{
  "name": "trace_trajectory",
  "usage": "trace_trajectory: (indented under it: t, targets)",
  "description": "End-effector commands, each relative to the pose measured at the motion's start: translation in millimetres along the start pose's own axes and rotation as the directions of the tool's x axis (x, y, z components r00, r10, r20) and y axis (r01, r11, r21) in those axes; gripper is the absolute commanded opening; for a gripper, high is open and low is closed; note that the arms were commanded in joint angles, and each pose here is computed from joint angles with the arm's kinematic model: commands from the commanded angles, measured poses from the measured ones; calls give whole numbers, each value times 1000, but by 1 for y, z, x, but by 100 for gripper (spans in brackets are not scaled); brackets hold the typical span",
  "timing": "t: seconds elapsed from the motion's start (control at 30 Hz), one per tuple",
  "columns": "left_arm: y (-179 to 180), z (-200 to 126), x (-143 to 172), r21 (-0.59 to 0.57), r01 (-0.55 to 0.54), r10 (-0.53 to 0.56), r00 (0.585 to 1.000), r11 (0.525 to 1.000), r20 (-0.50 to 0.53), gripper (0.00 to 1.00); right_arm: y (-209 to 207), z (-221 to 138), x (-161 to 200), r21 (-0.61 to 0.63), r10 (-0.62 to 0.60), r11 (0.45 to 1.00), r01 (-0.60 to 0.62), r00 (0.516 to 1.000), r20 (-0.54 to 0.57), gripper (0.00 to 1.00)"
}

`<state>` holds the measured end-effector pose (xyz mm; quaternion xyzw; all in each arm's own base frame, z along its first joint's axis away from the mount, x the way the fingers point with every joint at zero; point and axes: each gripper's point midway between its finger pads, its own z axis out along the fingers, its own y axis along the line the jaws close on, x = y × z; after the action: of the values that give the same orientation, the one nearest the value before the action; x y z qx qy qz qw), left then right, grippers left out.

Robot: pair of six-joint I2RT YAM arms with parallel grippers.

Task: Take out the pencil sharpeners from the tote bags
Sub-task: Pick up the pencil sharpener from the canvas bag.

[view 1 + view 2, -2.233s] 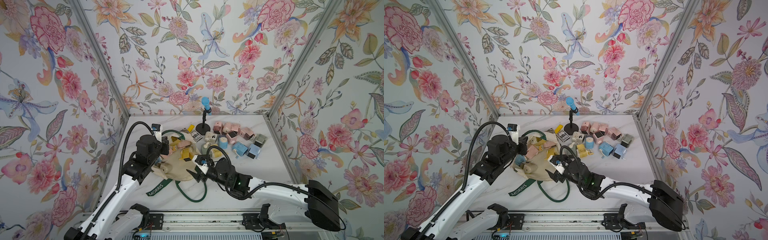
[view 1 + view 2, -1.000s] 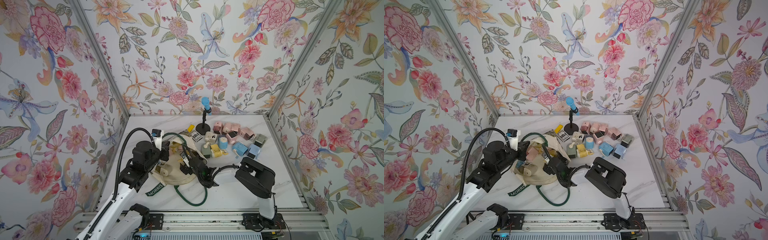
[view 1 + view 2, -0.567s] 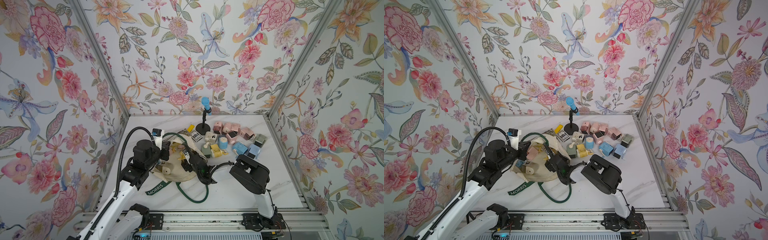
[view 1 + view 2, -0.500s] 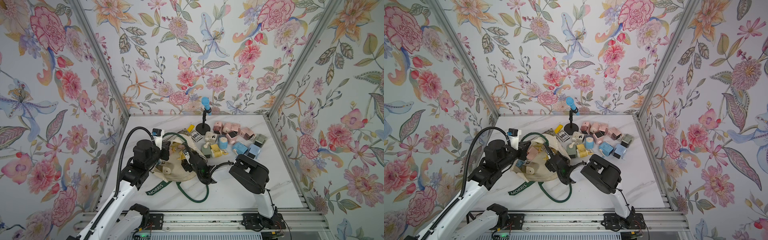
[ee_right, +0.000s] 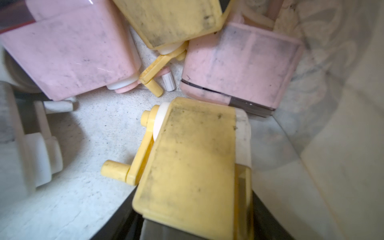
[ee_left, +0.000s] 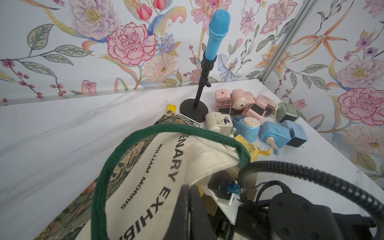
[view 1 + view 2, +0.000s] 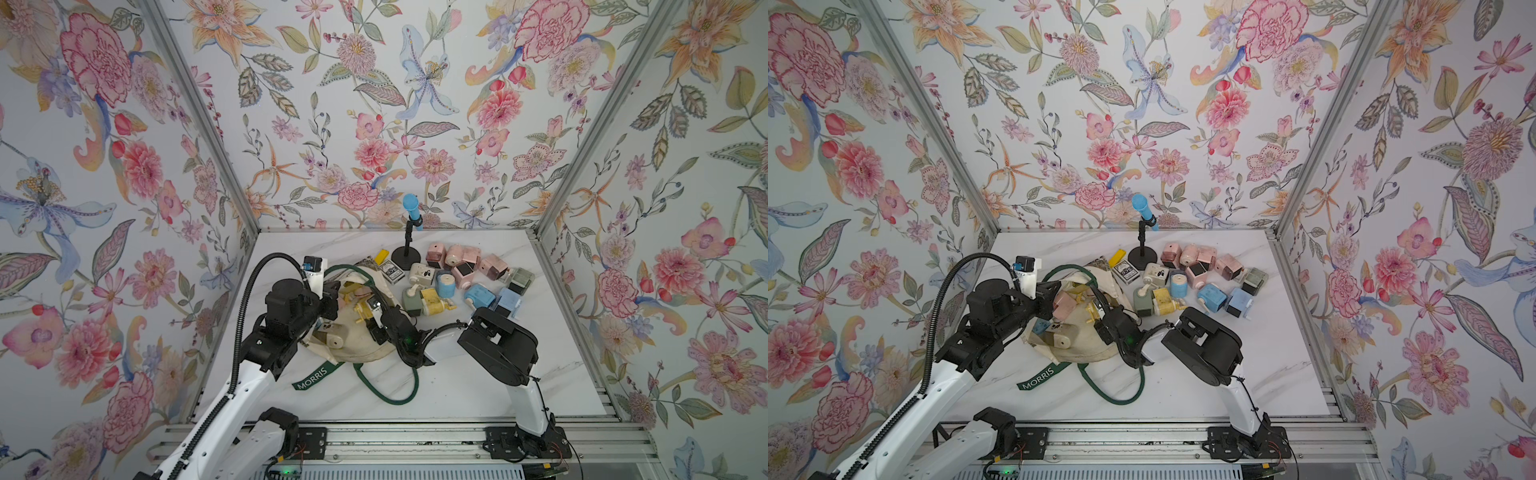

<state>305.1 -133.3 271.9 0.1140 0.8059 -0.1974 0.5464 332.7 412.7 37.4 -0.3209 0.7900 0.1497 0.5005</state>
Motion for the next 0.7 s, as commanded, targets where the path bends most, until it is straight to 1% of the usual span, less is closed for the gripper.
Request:
trace_trajectory:
  t: [0.0, 0.17, 0.3, 0.47, 0.67]
  targets:
    - [5, -3, -7, -21, 11, -10, 1000, 1000, 27, 0, 8, -11, -2, -68, -16, 998, 16, 1000, 8, 58]
    - [7, -3, -7, -28, 11, -11, 1000, 1000, 27, 0, 31, -32, -18, -143, -78, 986, 86, 995, 63, 57]
    - [8, -3, -7, -33, 11, -10, 1000, 999, 28, 0, 52, -52, -31, -222, -111, 966, 134, 987, 114, 56]
    - [9, -3, -7, -38, 13, -12, 1000, 999, 28, 0, 69, -75, -44, -303, -105, 940, 154, 980, 171, 55]
    - [11, -5, -8, -47, 13, -12, 999, 999, 34, 0, 77, -99, -57, -352, -109, 918, 182, 970, 218, 54]
